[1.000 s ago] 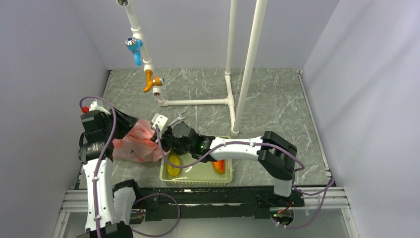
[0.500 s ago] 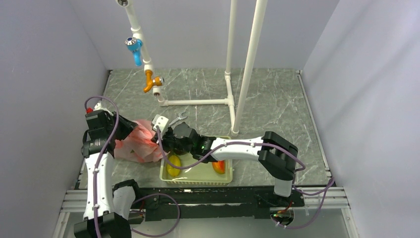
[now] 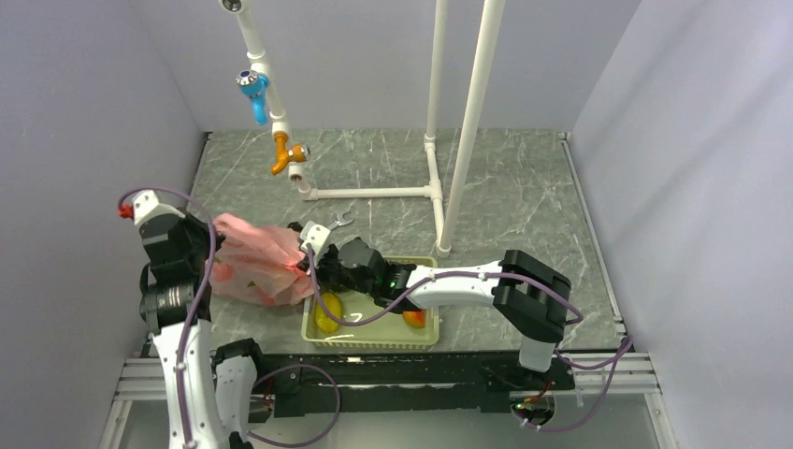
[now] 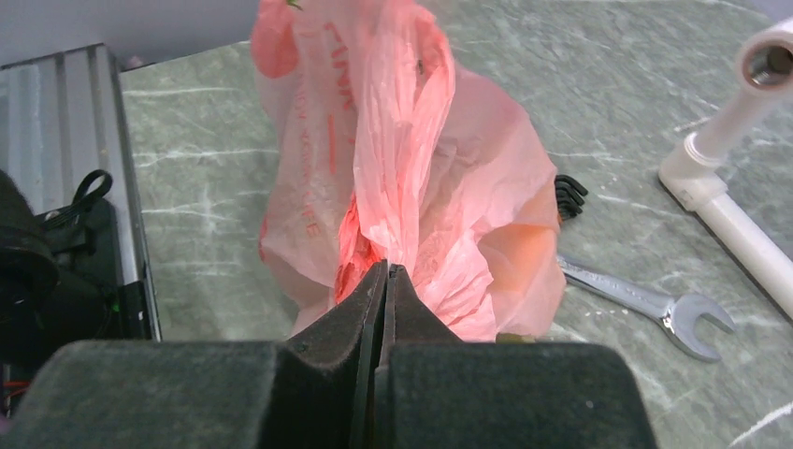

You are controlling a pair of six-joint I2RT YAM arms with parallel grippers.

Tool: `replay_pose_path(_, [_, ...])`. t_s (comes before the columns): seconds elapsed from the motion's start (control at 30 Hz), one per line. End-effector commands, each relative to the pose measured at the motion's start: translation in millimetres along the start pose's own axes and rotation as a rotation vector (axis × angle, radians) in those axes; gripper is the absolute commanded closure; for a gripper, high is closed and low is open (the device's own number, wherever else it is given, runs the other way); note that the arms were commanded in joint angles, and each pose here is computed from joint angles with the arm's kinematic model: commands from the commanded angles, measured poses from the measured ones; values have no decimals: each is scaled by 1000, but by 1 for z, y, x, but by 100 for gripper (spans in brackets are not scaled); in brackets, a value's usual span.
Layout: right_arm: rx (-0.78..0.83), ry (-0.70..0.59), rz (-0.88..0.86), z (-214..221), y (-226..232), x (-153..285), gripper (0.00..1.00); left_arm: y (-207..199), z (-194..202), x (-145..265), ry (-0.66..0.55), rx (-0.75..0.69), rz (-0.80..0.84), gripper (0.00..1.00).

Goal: Take the fake fruits out of the plastic bag
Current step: Untie the plastic bag at the center of the board.

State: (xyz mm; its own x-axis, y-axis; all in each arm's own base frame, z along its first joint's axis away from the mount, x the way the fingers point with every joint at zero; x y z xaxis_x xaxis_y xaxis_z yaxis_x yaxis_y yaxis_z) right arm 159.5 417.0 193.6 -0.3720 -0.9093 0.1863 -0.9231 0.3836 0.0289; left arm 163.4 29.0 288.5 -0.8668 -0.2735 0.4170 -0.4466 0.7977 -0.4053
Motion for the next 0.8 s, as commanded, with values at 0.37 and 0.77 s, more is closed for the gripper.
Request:
replay_pose_path(0.37, [-255,-59,82,-42,-10,4,93,21,16,52,-157,52,-106,100])
replay_pose_path(0.77, [-276,-11,25,-59,-4,-7,61,30,18,81,-153,31,-197,68])
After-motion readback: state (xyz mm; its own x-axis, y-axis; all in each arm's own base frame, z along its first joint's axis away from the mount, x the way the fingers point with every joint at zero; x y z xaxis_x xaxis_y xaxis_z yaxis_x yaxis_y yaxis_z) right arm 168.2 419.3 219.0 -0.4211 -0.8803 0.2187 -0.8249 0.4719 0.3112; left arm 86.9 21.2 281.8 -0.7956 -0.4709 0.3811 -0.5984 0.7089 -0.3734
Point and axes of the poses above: each gripper's point midway between its finger pads, its own x axis back along the fingers, its own y axis along the line the jaws close on, z = x × y, the point moved 10 cm from there along x, back along the fingers, and after that the axes turned 3 degrees about -x, right-handed, at the moved point
